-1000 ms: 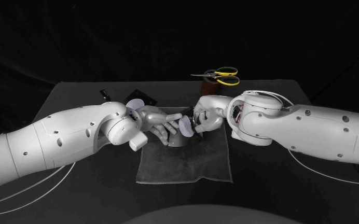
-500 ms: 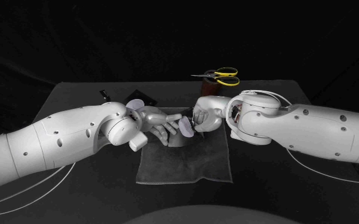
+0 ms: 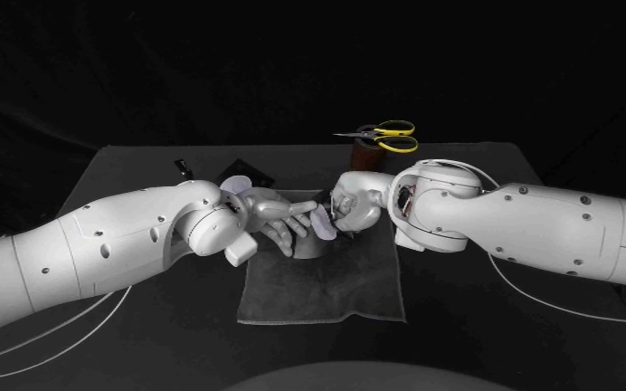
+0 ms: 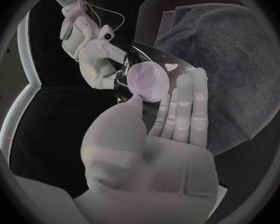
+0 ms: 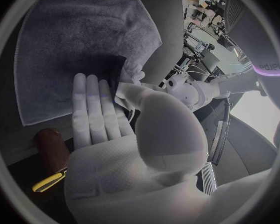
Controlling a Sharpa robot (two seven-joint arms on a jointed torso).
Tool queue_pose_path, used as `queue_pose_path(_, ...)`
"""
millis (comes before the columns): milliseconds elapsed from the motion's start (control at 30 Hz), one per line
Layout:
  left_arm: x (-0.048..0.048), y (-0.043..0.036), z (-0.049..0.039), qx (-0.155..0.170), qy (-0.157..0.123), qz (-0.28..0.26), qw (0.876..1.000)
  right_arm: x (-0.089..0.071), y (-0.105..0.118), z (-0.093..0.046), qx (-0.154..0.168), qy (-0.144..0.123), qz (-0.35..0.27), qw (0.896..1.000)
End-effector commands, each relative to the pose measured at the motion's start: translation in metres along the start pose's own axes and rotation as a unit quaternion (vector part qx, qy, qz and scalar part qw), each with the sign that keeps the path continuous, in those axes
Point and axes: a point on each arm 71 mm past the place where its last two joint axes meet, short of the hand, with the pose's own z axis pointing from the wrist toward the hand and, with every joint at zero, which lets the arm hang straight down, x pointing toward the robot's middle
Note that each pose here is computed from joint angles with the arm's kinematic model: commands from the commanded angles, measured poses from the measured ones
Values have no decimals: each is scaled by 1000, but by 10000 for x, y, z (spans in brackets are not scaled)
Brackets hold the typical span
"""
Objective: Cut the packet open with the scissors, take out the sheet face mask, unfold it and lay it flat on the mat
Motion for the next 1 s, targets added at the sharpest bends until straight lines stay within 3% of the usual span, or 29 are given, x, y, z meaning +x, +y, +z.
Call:
queue_pose_path(33, 13, -11, 2, 2, 3, -2, 1000, 18, 13, 25, -8, 8, 28, 1000)
queue_pose_path(233, 8, -9, 2, 2, 3, -5, 1000, 33, 3, 77, -10, -2, 39, 999)
queue_pose_path(367, 4, -9, 3, 3, 3, -9, 1000, 30, -13, 114, -14, -22, 61, 998)
queue_pose_path(700, -16, -11, -11, 14, 0, -30, 999, -68, -99, 133, -14, -99, 130, 986)
queue_pose_path(1000, -14, -13, -17, 20, 7, -41, 999, -71, -114, 141, -5, -121, 131, 984)
